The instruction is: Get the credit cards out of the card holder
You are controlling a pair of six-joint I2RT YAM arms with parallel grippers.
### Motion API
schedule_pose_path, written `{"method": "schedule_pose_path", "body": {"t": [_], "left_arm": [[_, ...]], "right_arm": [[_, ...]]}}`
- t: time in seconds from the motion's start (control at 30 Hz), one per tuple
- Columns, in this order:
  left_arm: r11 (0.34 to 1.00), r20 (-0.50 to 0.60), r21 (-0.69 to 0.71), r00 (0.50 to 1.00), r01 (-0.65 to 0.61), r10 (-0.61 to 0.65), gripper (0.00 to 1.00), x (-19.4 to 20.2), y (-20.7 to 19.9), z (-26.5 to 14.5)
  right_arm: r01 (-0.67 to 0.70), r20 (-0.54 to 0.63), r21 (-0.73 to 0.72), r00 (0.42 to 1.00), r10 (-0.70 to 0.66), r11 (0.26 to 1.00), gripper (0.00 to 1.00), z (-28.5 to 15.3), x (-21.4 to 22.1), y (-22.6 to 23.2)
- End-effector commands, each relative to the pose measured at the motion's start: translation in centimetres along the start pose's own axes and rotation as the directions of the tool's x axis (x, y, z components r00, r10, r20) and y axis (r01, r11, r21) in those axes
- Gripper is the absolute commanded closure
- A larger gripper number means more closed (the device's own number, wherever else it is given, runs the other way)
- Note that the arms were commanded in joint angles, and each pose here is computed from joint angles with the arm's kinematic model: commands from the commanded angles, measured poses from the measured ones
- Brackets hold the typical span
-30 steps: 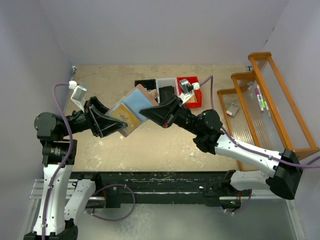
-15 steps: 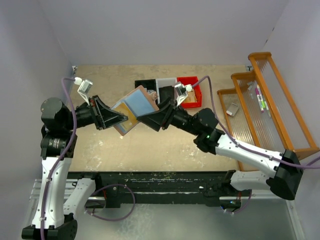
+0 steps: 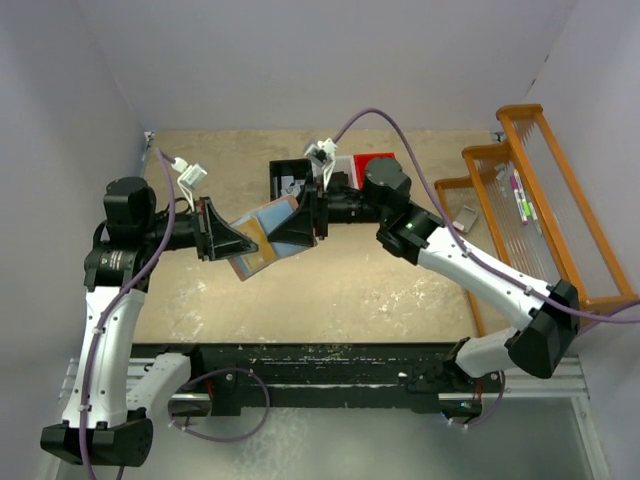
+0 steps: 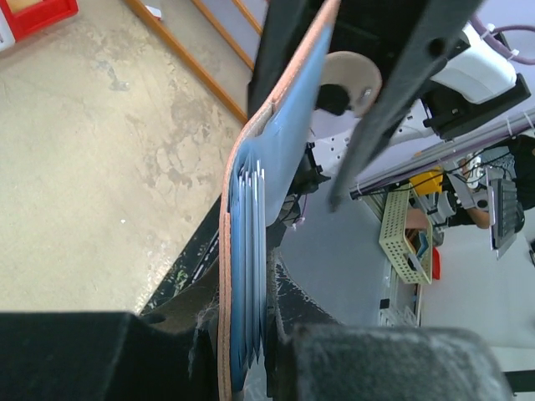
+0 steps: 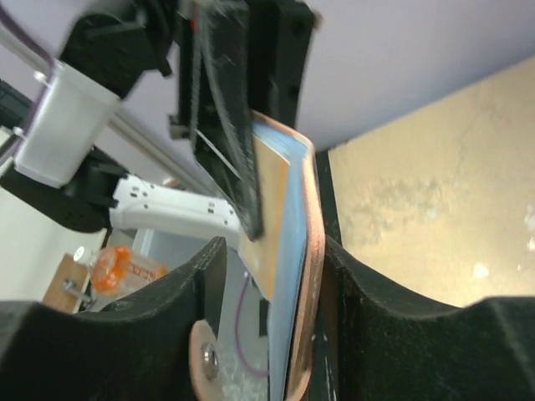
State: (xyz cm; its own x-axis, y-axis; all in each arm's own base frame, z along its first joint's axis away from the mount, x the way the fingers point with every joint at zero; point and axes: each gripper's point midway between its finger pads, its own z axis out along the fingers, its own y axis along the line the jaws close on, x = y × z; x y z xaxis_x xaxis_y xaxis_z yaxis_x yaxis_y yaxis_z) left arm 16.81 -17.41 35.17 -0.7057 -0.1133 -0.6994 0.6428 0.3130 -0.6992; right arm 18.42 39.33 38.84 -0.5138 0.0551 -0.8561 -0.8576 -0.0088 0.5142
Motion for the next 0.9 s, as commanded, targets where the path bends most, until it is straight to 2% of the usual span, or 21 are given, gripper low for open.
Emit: {"method": "schedule_pose_path", "body": {"t": [0.0, 0.07, 0.13, 0.17, 0.2, 0.23, 0.27, 0.4, 0.5, 0.57, 0.73, 0.87], "left_arm": [[0.990, 0.008, 0.055, 0.991, -0.131, 0.130, 1.00, -0.5, -2.5, -0.7], [0.988, 0.008, 0.054, 0.989, -0.146, 0.146, 1.00, -0.5, -2.6, -0.7], [0.984, 0.005, 0.056, 0.986, -0.168, 0.168, 1.00, -0.6, -2.7, -0.8], [0.983, 0.002, 0.058, 0.984, -0.176, 0.176, 0.96, -0.5, -3.0, -0.9], [0.981, 0.001, 0.063, 0.983, -0.182, 0.182, 0.87, -0.5, -3.1, -0.9], [0.980, -0.001, 0.077, 0.983, -0.185, 0.185, 0.67, -0.4, -3.4, -1.0], [0.979, -0.001, 0.084, 0.982, -0.188, 0.188, 0.59, -0.3, -3.5, -1.0], [0.978, 0.004, 0.111, 0.984, -0.179, 0.180, 0.43, 0.0, -3.9, -1.0], [0.976, 0.017, 0.158, 0.989, -0.150, 0.149, 0.41, 0.1, -4.5, -1.0], [0.974, 0.035, 0.177, 0.990, -0.142, 0.138, 0.41, 0.2, -4.8, -1.0], [0.967, 0.055, 0.196, 0.986, -0.163, 0.156, 0.42, -0.2, -5.3, -1.1], [0.970, 0.049, 0.197, 0.990, -0.140, 0.132, 0.50, -0.4, -5.0, -0.9]], "right_arm": [[0.026, -0.079, -0.014, 0.997, -0.027, 1.000, 0.53, -0.2, 0.7, 0.4], [0.033, -0.080, 0.042, 0.996, -0.030, 0.999, 0.64, -0.2, 0.6, -0.5], [0.039, -0.077, 0.091, 0.996, -0.032, 0.995, 0.83, -0.4, 0.4, -1.1], [0.046, -0.065, 0.101, 0.997, -0.040, 0.994, 0.92, -0.5, 0.1, -1.1], [0.054, -0.046, 0.107, 0.998, -0.050, 0.993, 1.00, -0.7, -0.2, -1.0], [0.063, -0.017, 0.103, 0.998, -0.062, 0.993, 1.00, -1.0, -0.7, -0.6], [0.070, 0.018, 0.088, 0.997, -0.071, 0.994, 1.00, -1.2, -1.1, 0.1], [0.041, 0.182, 0.019, 0.982, -0.044, 0.999, 1.00, -2.3, -2.5, 2.1], [0.027, 0.327, -0.045, 0.945, -0.011, 0.999, 1.00, -3.3, -4.1, 3.6], [0.008, 0.371, -0.079, 0.928, 0.022, 0.997, 1.00, -3.7, -4.6, 4.2], [-0.049, 0.368, -0.107, 0.926, 0.085, 0.993, 1.00, -3.6, -2.8, 3.7], [-0.053, 0.359, -0.120, 0.929, 0.093, 0.991, 1.00, -3.3, -2.1, 3.8]]}}
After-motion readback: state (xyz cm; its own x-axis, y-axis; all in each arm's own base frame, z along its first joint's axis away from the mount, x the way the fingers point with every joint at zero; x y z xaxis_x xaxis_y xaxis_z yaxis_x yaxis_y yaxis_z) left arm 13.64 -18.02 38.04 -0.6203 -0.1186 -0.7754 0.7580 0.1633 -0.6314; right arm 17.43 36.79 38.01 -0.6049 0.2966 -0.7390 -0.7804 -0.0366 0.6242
